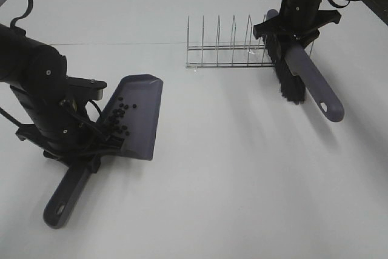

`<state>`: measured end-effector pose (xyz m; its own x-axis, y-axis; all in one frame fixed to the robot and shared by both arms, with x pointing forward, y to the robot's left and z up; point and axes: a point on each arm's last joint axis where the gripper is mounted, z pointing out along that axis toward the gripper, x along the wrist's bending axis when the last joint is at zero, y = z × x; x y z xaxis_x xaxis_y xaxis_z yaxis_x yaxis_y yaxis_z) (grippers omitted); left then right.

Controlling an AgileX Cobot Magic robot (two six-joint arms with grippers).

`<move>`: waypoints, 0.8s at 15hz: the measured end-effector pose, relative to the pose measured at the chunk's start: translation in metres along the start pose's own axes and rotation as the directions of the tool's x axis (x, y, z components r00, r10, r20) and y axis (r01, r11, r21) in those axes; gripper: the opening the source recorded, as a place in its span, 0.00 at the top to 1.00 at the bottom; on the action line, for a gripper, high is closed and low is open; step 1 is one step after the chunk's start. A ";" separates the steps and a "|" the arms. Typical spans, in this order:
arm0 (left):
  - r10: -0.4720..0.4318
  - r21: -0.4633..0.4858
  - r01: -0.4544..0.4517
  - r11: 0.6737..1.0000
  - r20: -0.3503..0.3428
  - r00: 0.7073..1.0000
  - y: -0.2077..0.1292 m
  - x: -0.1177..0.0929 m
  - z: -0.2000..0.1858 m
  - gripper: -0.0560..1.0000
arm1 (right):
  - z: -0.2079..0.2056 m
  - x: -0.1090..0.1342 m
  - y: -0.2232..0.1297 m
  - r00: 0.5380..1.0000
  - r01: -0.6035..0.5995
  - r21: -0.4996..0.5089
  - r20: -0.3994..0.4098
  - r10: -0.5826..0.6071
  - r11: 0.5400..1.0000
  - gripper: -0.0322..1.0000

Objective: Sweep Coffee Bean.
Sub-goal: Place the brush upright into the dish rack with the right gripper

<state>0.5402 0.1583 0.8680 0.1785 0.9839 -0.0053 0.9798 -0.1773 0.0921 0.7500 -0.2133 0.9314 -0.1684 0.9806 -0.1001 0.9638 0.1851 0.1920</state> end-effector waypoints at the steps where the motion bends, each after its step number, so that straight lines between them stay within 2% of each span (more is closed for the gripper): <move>1: 0.000 0.000 0.000 1.000 0.000 1.000 0.000 0.000 0.000 0.61 | 0.001 0.000 0.002 1.000 -0.007 -0.009 0.000 0.007 1.000 0.67; 9: 0.004 0.000 -0.004 1.000 0.000 1.000 0.000 0.000 0.000 0.61 | -0.001 -0.001 0.009 0.999 -0.044 -0.043 0.003 0.045 0.998 0.66; 10: 0.004 0.000 -0.004 1.000 0.000 1.000 0.000 0.000 0.000 0.61 | -0.001 -0.001 0.009 0.999 -0.048 -0.044 0.003 0.049 0.998 0.56; 12: 0.004 0.000 -0.004 1.000 0.000 1.000 0.000 0.000 0.000 0.61 | -0.001 -0.001 0.009 0.997 -0.072 -0.044 0.003 0.072 0.996 0.26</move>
<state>0.5402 0.1583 0.8680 0.1825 0.9832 -0.0050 0.9791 -0.1812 0.0921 0.7585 -0.2122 0.9346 -0.0978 0.9912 -0.0887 0.9633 0.1167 0.2417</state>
